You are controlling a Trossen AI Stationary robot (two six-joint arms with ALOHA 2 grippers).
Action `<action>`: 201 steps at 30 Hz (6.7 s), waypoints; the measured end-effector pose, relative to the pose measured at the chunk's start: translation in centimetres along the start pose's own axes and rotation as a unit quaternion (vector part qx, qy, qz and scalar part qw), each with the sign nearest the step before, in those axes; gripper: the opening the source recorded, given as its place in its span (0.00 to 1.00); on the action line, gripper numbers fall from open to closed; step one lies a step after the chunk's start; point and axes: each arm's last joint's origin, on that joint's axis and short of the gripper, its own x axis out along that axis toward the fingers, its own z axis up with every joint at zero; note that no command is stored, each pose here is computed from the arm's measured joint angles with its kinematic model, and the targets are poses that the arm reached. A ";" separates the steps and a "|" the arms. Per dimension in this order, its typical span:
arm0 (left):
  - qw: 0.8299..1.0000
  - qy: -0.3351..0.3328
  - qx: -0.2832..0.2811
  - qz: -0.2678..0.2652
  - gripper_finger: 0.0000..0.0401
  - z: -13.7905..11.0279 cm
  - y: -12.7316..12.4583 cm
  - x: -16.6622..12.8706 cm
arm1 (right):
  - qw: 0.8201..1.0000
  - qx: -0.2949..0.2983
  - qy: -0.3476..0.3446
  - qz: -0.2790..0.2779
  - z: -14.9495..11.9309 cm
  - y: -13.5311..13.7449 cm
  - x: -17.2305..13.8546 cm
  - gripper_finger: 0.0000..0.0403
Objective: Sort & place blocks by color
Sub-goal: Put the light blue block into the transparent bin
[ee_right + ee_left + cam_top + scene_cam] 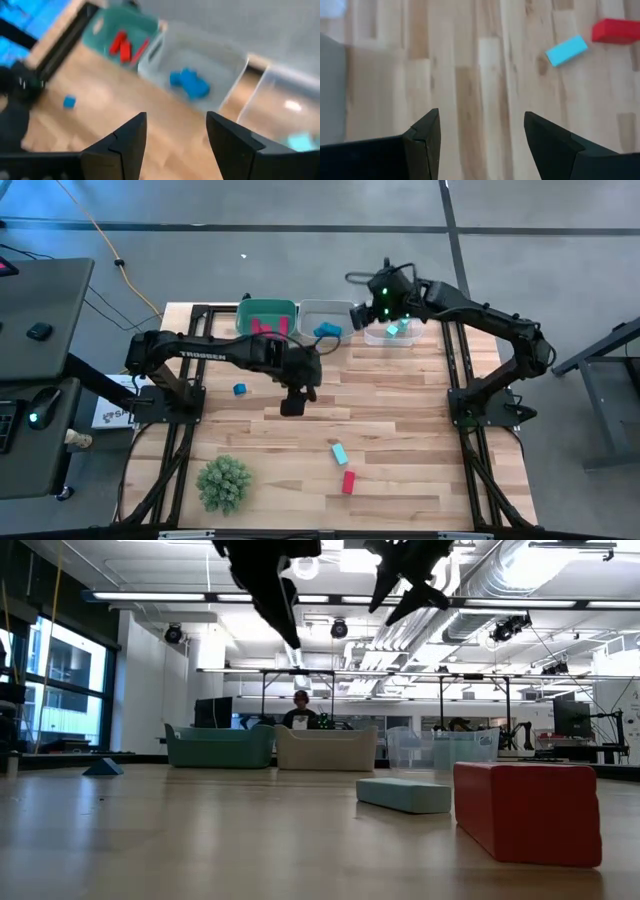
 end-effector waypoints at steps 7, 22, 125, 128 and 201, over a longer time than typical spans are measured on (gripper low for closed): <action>0.999 0.051 -0.003 -0.007 0.52 -0.9 -1.7 0.0 | 0.996 0.005 0.091 -0.002 -4.2 2.9 -0.9 0.48; 0.995 0.082 -0.049 0.014 0.52 -1.5 -3.3 -0.1 | 0.983 -0.086 0.158 0.046 -9.7 7.2 -3.2 0.48; 0.974 0.106 -0.160 0.118 0.52 -3.9 -3.4 -4.4 | 0.935 0.022 0.344 -0.086 -30.9 16.0 12.8 0.35; 0.976 0.107 -0.151 0.117 0.52 -3.9 -3.4 -4.4 | 0.936 0.020 0.340 -0.090 -30.7 15.9 12.9 0.26; 0.938 0.038 -0.310 0.149 0.52 -3.2 3.1 -4.3 | 0.957 -0.151 0.170 -0.182 2.3 -11.0 10.0 0.25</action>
